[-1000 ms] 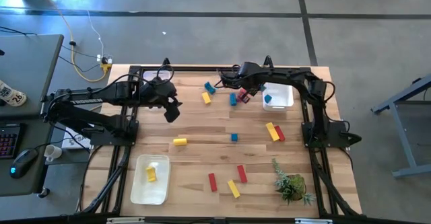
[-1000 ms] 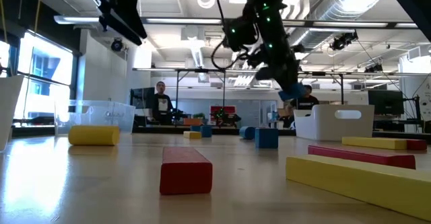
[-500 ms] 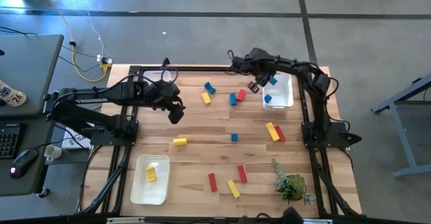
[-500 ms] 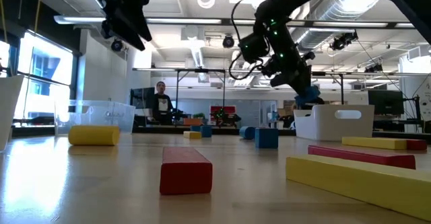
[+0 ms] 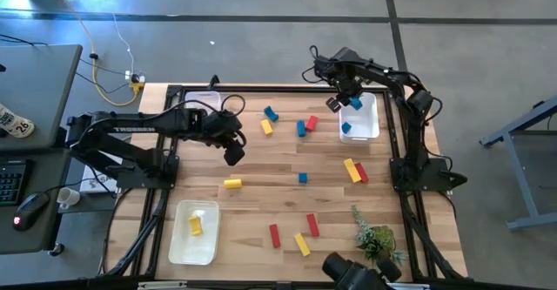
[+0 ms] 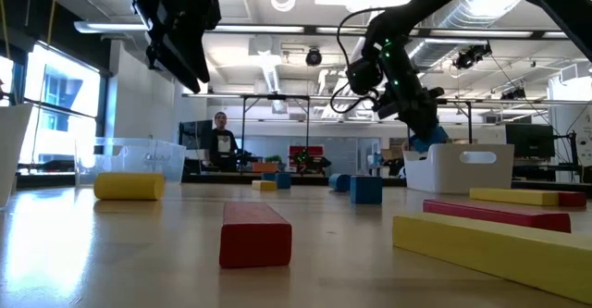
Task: Sort & place blocks by color
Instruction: Put the blue block into the top white bin
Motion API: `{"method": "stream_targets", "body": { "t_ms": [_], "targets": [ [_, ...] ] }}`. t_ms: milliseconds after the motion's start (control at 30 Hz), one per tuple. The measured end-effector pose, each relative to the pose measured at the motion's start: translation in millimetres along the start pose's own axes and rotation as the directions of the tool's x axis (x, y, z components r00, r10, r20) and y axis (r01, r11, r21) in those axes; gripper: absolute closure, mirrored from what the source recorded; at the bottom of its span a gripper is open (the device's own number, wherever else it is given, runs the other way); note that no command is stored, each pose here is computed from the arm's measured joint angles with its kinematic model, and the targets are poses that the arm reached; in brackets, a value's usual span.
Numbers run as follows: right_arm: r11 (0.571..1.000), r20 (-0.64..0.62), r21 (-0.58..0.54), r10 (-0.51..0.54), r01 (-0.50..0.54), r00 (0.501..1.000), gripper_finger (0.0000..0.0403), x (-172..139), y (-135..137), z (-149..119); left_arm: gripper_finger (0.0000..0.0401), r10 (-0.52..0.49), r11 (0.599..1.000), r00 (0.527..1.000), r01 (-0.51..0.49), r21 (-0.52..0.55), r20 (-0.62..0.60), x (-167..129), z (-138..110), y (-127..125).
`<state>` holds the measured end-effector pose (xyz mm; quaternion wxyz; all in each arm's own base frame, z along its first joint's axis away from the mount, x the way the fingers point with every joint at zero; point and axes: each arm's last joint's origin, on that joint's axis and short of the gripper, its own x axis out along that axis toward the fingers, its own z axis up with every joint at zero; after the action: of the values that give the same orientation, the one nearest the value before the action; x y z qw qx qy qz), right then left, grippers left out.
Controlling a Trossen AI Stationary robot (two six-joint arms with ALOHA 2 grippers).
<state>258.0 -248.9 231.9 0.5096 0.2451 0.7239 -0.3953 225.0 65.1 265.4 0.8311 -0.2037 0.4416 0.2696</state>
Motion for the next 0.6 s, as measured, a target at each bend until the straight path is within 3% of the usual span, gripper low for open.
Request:
{"method": "stream_targets", "body": {
  "t_ms": [467,600],
  "targets": [
    [0.997,-0.058,-0.074,-0.029,0.025,0.998,0.0304,-1,1,-8,0.0190,-0.007,1.000,1.000,0.007,-0.004,-0.006,1,-1,-2],
    [0.997,-0.020,-0.079,-0.017,0.015,1.000,0.0304,4,2,-32,0.0190,-0.006,1.000,1.000,0.006,-0.006,-0.005,1,-1,-2]
  ]
}}
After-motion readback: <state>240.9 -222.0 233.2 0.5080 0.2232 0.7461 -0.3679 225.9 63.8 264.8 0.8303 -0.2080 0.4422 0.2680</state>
